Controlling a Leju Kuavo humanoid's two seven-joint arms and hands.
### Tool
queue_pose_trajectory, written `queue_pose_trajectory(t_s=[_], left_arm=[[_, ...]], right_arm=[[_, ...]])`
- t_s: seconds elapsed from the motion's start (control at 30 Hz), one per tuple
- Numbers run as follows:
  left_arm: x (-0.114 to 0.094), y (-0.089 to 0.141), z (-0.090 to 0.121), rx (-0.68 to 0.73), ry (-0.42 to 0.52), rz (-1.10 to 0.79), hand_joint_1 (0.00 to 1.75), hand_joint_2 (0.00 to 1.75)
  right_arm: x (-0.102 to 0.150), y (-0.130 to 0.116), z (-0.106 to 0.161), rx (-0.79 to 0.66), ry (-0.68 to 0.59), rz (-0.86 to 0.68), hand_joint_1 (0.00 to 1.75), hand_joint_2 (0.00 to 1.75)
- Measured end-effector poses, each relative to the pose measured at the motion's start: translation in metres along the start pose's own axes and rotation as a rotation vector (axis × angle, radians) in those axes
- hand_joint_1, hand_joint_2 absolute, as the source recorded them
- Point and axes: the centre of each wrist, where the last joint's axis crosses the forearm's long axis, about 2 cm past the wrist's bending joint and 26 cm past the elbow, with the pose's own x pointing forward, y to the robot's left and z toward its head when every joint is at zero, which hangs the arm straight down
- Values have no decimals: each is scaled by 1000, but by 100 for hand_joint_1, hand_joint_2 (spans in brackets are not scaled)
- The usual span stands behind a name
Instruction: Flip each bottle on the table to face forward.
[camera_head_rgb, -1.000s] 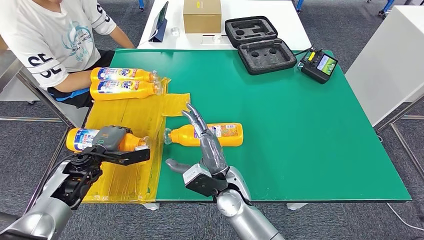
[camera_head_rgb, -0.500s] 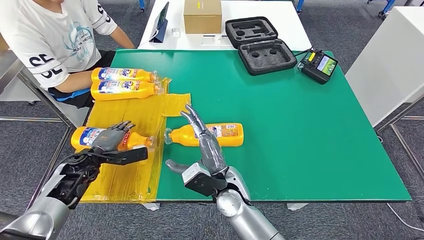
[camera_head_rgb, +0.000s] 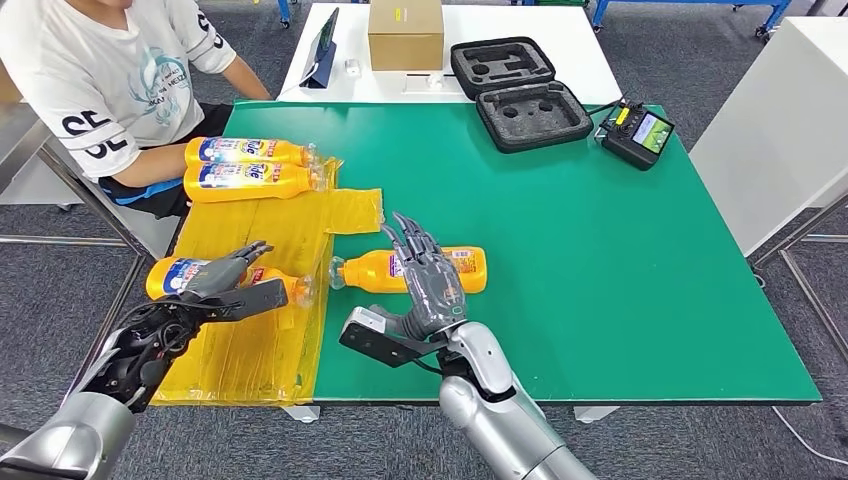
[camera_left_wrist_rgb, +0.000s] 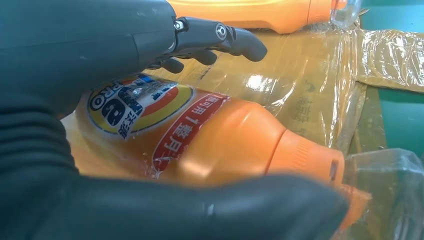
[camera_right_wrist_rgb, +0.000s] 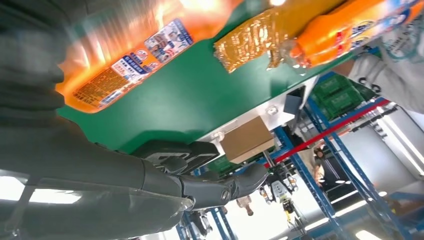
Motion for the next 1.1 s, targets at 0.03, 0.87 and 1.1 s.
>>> queue_pose_trajectory(t_s=[0.03,0.87,1.1], left_arm=[[0,0,0,1,0,2,0,0],[9,-7,-4,150,-10,170,0,0],[11,-8,-4,161,-14,178,0,0]], right_arm=[[-1,0,0,4,4,10,0,175],[-47,-7,-18,211,222,427,0,175],[-49,-6,-16,227,229,430,0,175]])
